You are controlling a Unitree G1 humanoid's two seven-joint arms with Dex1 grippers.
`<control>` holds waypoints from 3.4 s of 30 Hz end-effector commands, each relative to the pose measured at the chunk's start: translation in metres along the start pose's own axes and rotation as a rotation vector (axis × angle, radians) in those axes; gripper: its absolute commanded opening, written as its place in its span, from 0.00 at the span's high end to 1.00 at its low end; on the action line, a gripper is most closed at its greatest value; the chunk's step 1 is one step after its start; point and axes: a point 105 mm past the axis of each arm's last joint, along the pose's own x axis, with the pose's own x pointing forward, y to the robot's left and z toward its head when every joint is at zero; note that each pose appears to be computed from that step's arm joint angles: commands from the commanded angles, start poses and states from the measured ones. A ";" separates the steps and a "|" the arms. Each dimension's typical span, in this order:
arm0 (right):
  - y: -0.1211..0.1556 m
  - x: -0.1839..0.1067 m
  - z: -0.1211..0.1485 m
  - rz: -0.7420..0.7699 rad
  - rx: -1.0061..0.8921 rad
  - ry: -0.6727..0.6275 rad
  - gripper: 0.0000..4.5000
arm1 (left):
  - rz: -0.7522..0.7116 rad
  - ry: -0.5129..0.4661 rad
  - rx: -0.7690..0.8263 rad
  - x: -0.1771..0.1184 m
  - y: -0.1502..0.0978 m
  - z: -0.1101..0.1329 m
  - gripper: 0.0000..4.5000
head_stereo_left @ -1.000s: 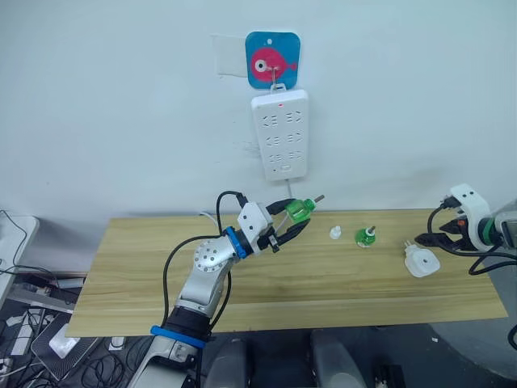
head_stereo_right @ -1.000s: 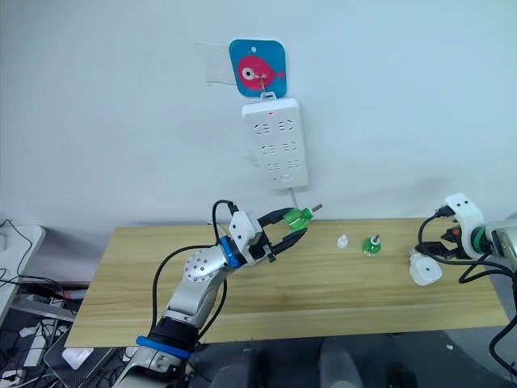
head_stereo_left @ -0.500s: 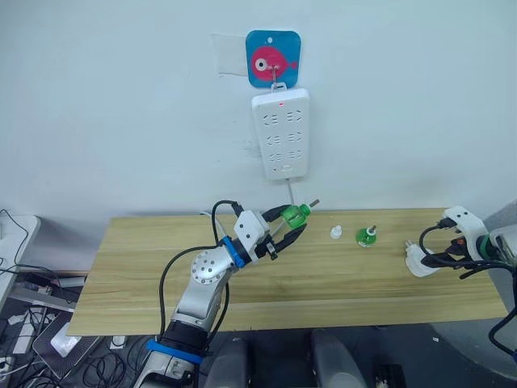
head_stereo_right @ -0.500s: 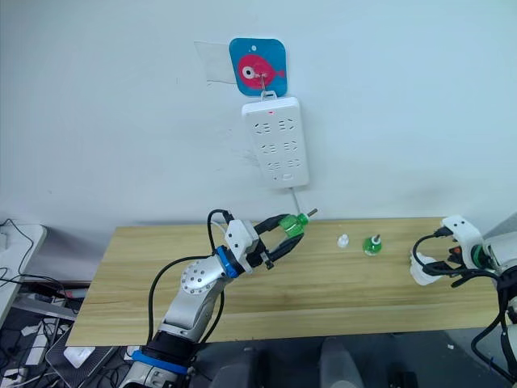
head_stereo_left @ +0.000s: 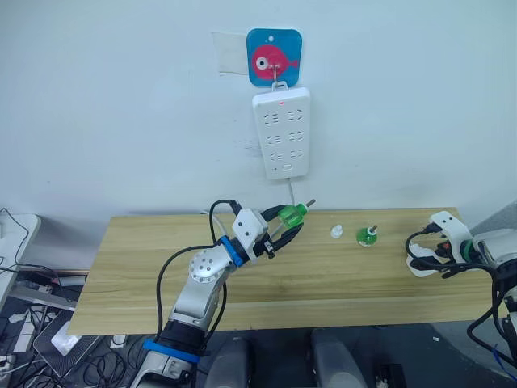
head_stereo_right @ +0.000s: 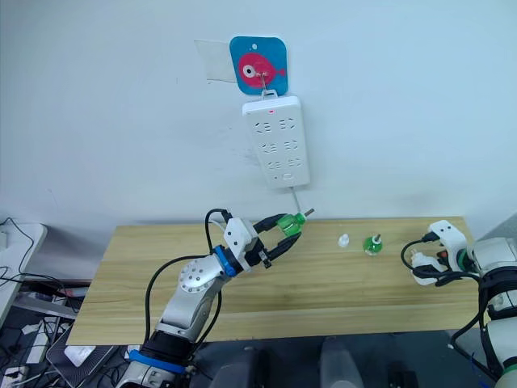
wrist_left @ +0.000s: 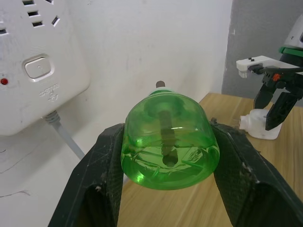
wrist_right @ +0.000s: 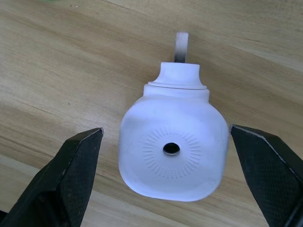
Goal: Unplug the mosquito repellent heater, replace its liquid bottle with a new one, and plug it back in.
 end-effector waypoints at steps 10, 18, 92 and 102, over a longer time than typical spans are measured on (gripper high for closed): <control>-0.009 0.001 0.000 -0.030 -0.014 -0.018 0.04 | -0.001 -0.047 0.026 -0.001 -0.001 0.015 0.50; -0.006 0.000 0.004 0.011 -0.004 -0.038 0.35 | -0.006 -0.045 0.027 0.000 -0.001 0.014 0.50; 0.192 -0.127 0.094 1.238 0.430 -0.346 0.35 | -0.448 -0.165 0.074 -0.009 -0.050 0.047 0.50; 0.206 -0.129 0.081 1.259 0.377 -0.288 0.35 | -0.451 -0.185 0.079 -0.004 -0.051 0.050 0.50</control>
